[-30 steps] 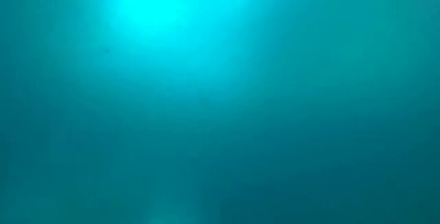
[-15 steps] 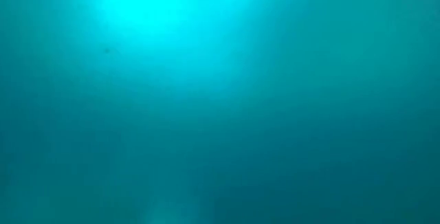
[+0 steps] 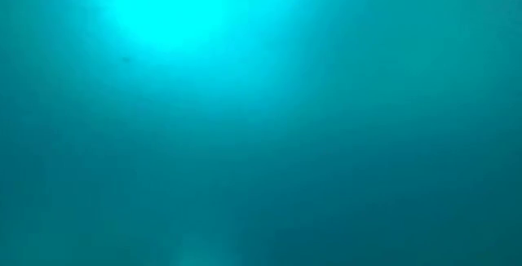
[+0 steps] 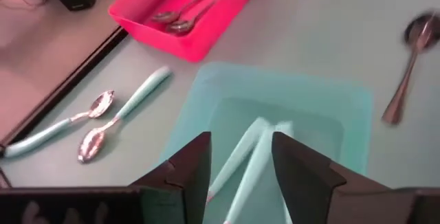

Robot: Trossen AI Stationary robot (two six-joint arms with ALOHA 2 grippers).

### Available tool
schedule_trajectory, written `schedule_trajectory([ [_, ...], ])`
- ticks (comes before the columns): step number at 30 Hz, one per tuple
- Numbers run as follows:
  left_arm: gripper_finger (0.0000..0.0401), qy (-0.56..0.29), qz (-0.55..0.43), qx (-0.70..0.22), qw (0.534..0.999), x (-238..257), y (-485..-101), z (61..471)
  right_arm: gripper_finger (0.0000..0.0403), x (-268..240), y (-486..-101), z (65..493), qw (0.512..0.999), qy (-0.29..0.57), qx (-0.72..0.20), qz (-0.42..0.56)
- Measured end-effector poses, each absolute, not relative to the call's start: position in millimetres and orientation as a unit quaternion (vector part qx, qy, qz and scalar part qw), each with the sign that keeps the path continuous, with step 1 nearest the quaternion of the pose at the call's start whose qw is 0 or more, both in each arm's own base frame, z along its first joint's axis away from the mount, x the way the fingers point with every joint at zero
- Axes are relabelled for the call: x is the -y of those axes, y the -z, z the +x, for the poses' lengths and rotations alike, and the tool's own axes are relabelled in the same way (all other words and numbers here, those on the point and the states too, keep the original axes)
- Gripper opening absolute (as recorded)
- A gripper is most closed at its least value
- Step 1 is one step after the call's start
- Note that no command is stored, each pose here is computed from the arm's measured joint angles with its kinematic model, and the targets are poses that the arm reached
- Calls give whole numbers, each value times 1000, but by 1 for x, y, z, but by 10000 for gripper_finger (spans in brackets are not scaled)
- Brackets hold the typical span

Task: Sort silverware by color (type)
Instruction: Put the black spoon into the red bin

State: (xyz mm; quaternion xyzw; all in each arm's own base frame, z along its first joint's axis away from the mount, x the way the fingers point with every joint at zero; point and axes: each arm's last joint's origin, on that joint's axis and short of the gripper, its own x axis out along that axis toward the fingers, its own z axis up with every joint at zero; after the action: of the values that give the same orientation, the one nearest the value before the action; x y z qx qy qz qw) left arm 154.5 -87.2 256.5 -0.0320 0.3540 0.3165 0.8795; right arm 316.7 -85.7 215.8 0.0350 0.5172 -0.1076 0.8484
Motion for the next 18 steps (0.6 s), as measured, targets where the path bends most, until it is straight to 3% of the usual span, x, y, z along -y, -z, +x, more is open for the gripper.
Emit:
schedule_trajectory([
  [6,137,-315,-85,-280,903,94,-275,165,132,86,-216,317,848,108,-517,35],
  [18,107,-222,-11,-269,937,101,-334,172,132,86,-216,317,848,108,-517,35],
])
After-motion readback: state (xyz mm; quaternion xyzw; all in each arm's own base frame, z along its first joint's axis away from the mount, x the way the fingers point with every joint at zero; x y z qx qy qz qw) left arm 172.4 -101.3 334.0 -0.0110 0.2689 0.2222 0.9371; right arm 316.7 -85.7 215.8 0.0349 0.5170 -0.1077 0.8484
